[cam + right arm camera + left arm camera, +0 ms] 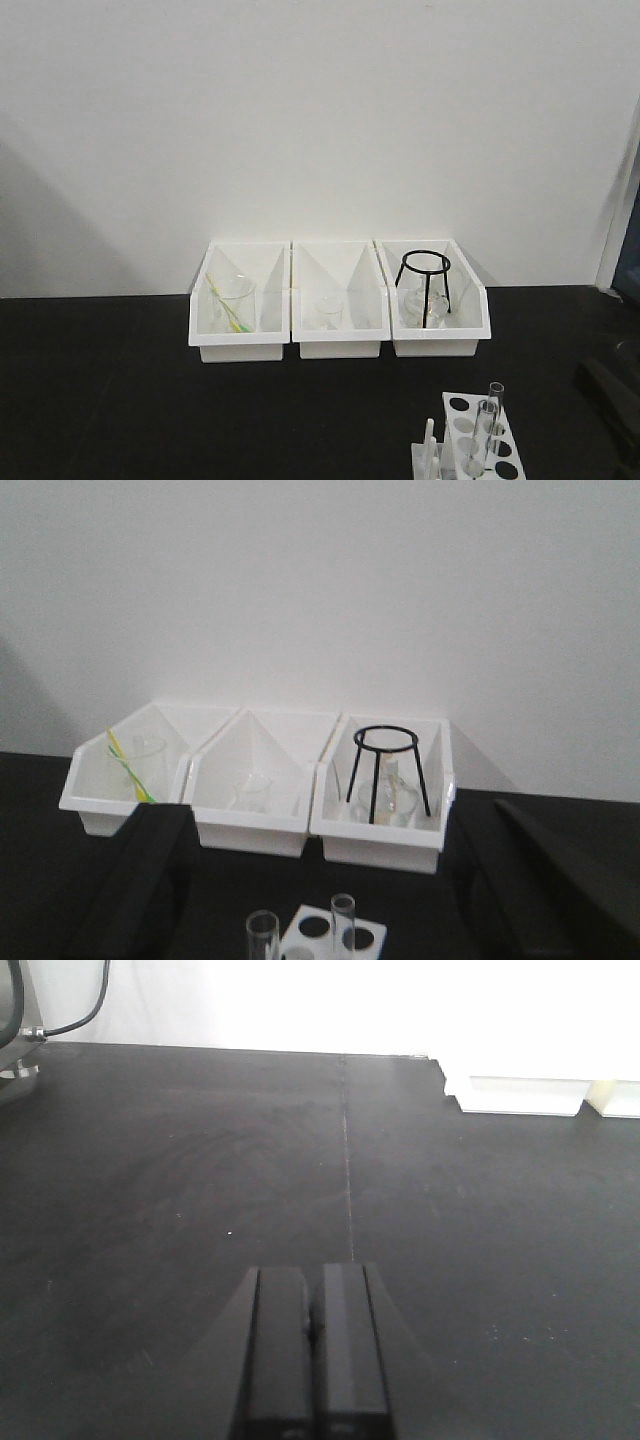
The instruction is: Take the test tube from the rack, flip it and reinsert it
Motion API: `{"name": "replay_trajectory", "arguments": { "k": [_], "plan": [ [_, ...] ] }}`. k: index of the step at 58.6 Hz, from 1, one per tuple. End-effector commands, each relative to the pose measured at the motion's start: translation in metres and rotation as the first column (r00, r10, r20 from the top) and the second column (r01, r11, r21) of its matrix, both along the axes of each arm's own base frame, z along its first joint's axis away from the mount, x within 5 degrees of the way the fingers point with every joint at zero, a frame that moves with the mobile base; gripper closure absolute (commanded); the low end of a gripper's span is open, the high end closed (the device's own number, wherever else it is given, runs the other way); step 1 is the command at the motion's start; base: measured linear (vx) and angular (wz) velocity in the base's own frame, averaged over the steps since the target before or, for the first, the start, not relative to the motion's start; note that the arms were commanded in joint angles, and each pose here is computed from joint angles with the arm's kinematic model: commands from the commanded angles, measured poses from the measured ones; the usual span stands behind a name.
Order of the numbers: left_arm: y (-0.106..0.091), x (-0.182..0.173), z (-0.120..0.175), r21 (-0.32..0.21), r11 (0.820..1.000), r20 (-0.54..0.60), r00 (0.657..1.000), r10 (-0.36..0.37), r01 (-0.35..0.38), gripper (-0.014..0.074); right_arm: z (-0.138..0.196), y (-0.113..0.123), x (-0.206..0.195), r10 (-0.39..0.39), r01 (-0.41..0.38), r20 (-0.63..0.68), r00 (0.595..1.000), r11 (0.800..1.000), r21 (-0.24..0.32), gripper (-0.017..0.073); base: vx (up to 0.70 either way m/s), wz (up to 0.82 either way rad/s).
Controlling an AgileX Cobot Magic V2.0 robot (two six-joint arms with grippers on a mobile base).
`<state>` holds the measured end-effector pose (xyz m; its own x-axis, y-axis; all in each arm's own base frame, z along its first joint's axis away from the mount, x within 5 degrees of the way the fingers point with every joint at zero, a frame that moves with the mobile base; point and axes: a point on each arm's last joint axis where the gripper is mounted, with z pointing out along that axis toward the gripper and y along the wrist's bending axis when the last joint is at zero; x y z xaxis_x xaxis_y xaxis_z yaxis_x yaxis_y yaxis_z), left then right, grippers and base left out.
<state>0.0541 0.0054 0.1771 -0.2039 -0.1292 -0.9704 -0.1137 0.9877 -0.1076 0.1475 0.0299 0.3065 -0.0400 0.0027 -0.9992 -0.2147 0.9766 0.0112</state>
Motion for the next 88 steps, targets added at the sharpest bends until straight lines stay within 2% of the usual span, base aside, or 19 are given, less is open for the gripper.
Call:
{"name": "replay_trajectory", "arguments": {
  "k": [1,31,39,44,49,55,59,64,70,79,88],
  "plan": [
    [-0.001,0.001,0.008,0.005,1.0,0.097,0.995,-0.012,0.011,0.06,0.017,-0.002,-0.009,-0.005,0.004,0.071,0.997,1.0,0.022,-0.0015,0.0,0.0],
    [-0.001,0.001,0.008,0.005,1.0,0.097,0.995,-0.012,0.011,0.06,0.022,-0.004,-0.02,-0.011,0.009,0.107,0.994,1.0,0.015,-0.0015,0.0,0.0],
    [-0.001,0.001,0.008,0.005,1.0,0.097,0.995,-0.012,0.011,0.06,0.021,-0.005,-0.02,-0.013,0.014,0.099,0.995,1.0,-0.01,-0.0001,0.0,0.0],
    [-0.001,0.001,0.008,0.005,1.0,0.097,0.995,-0.012,0.011,0.06,0.022,-0.005,-0.022,-0.015,0.015,0.108,0.994,1.0,0.006,0.0025,0.0,0.0],
    [-0.001,0.001,0.008,0.005,1.0,0.097,0.995,-0.012,0.011,0.06,0.026,-0.008,-0.029,-0.029,0.024,0.123,0.992,0.999,0.044,0.0085,0.0,0.0],
    [-0.001,0.001,0.008,0.005,1.0,0.097,0.995,-0.012,0.011,0.06,0.029,-0.014,-0.045,-0.059,0.065,0.164,0.985,0.997,-0.031,0.0207,0.0,0.0],
    [-0.001,0.001,0.008,0.005,1.0,0.097,0.995,-0.012,0.011,0.06,0.025,-0.02,-0.056,-0.107,0.115,0.19,0.976,0.993,-0.032,0.0296,0.0,0.0],
    [-0.001,0.001,0.008,0.005,1.0,0.097,0.995,-0.012,0.011,0.06,0.005,-0.028,-0.069,-0.194,0.196,0.198,0.961,0.981,0.011,0.0433,0.0,0.0],
    [-0.001,0.001,0.008,0.005,1.0,0.097,0.995,-0.012,0.011,0.06,-0.024,-0.033,-0.084,-0.259,0.263,0.205,0.944,0.965,0.007,0.0569,0.0,0.0],
    [-0.001,0.001,0.008,0.005,1.0,0.097,0.995,-0.012,0.011,0.06,-0.069,-0.034,-0.095,-0.282,0.287,0.182,0.942,0.958,0.0,0.0574,0.0,0.0],
    [-0.001,0.001,0.008,0.005,1.0,0.098,0.995,-0.012,0.011,0.06,-0.105,-0.034,-0.092,-0.279,0.285,0.11,0.954,0.958,-0.039,0.0573,0.0,0.0]
  ]
}}
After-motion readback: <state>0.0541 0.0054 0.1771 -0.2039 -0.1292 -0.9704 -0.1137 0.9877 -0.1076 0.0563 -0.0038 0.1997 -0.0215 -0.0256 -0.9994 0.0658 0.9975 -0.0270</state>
